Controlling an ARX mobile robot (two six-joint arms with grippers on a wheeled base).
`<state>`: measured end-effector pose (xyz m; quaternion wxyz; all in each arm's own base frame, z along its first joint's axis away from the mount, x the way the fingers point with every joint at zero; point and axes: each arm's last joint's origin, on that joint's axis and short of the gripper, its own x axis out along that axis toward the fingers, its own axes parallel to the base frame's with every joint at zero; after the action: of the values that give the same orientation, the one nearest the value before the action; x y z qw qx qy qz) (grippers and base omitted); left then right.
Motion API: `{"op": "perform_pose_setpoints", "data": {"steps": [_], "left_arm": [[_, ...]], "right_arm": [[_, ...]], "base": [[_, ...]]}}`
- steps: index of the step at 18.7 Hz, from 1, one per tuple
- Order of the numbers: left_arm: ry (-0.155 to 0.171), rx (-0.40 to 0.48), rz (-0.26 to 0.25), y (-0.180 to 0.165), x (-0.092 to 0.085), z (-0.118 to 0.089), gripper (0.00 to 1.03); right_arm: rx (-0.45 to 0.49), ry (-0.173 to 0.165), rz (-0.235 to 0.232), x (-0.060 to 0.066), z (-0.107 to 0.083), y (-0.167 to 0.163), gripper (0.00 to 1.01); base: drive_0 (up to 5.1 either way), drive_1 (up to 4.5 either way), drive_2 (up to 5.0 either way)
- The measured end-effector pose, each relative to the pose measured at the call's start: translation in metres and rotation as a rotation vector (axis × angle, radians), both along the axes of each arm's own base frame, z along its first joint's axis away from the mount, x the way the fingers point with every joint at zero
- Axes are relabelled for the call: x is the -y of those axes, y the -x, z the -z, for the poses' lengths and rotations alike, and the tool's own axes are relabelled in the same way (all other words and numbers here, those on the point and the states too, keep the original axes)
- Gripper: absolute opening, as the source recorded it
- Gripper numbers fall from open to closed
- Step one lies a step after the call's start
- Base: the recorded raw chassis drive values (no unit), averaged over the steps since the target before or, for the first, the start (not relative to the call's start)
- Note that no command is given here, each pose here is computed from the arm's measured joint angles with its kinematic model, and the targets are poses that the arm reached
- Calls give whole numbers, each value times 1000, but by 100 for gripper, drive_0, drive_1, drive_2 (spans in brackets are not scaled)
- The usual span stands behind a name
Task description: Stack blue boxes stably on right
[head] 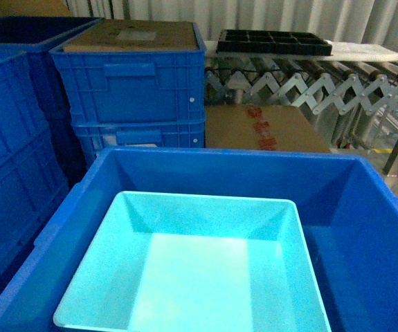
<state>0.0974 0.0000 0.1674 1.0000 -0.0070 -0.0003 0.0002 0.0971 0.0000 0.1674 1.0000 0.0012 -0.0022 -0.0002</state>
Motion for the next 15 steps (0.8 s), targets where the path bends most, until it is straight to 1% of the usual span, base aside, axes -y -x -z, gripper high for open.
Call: {"op": "perform_pose_setpoints", "data": {"steps": [3, 4, 6, 7, 8, 15], "left_arm": [[0, 0, 0, 0, 0, 0, 93], [0, 0, 0, 0, 0, 0, 97], [-1, 0, 0, 0, 0, 0, 100], [-1, 0, 0, 0, 0, 0, 100], [-1, 0, 0, 0, 0, 0, 98], [-1, 0, 0, 0, 0, 0, 98]], "right_arm": [[0, 0, 0, 0, 0, 0, 94], [0, 0, 0, 0, 0, 0, 96], [0, 0, 0, 0, 0, 0, 100], [0, 0, 0, 0, 0, 0, 100], [0, 0, 0, 0, 0, 0, 98], [0, 0, 0, 0, 0, 0, 98]], "base": [[0, 0, 0], [0, 0, 0], [0, 0, 0], [0, 0, 0], [0, 0, 0], [0, 0, 0]]}}
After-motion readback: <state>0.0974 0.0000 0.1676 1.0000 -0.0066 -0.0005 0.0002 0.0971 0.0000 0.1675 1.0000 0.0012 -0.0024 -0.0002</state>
